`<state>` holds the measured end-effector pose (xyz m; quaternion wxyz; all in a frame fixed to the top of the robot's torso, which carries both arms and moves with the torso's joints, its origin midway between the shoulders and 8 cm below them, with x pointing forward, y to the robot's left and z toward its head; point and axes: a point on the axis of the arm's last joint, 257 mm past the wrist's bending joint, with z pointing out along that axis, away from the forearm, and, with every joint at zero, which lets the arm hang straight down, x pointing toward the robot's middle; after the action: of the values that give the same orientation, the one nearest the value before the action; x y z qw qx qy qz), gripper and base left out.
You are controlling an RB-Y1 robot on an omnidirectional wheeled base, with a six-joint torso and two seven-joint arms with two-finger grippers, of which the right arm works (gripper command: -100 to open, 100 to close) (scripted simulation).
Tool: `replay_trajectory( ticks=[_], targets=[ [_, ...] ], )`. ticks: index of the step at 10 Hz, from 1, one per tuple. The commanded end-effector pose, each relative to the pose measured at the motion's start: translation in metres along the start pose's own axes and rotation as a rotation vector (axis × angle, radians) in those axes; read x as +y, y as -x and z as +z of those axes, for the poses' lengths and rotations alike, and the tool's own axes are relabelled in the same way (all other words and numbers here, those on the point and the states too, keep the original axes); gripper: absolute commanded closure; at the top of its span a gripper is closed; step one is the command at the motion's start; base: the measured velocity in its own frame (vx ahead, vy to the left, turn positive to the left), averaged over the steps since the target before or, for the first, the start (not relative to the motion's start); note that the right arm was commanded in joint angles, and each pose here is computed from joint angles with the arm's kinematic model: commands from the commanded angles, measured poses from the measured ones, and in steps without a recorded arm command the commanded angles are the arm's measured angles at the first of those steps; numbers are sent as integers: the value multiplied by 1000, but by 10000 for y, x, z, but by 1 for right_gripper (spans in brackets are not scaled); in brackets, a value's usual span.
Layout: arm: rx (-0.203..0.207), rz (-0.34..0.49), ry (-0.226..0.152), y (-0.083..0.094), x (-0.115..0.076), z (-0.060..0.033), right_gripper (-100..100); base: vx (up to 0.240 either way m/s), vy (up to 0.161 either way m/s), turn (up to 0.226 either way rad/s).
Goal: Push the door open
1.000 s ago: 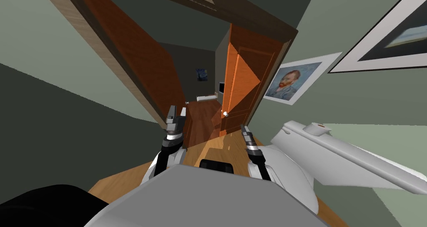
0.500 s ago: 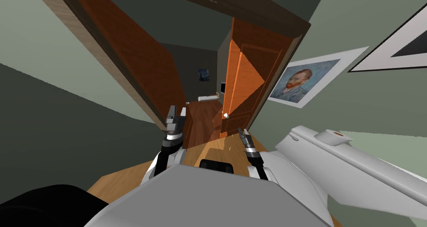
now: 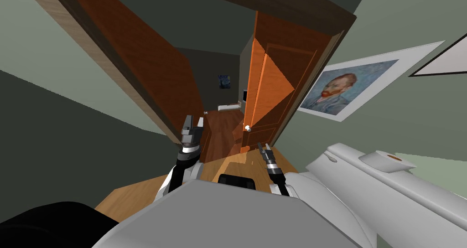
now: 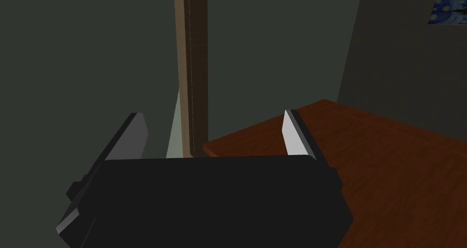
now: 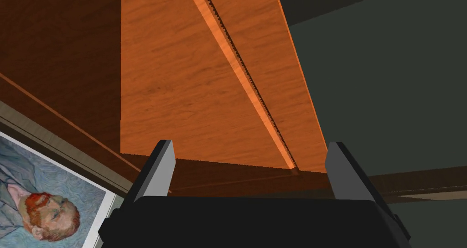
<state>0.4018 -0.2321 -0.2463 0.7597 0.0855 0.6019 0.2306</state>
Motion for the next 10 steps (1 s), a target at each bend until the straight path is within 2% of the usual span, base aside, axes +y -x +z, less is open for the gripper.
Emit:
replay_trajectory(
  ticks=[1, 2, 3, 10],
  targets=[
    [25, -49, -6, -133, -33, -49, -100, 88, -50, 79],
    [41, -75, -9, -213, -52, -79, -100, 76, -70, 77],
    [41, -78, -9, -213, -52, -79, -100, 52, -42, 24],
    [138, -237, -18, -723, -118, -289, -100, 80, -49, 62]
  ],
)
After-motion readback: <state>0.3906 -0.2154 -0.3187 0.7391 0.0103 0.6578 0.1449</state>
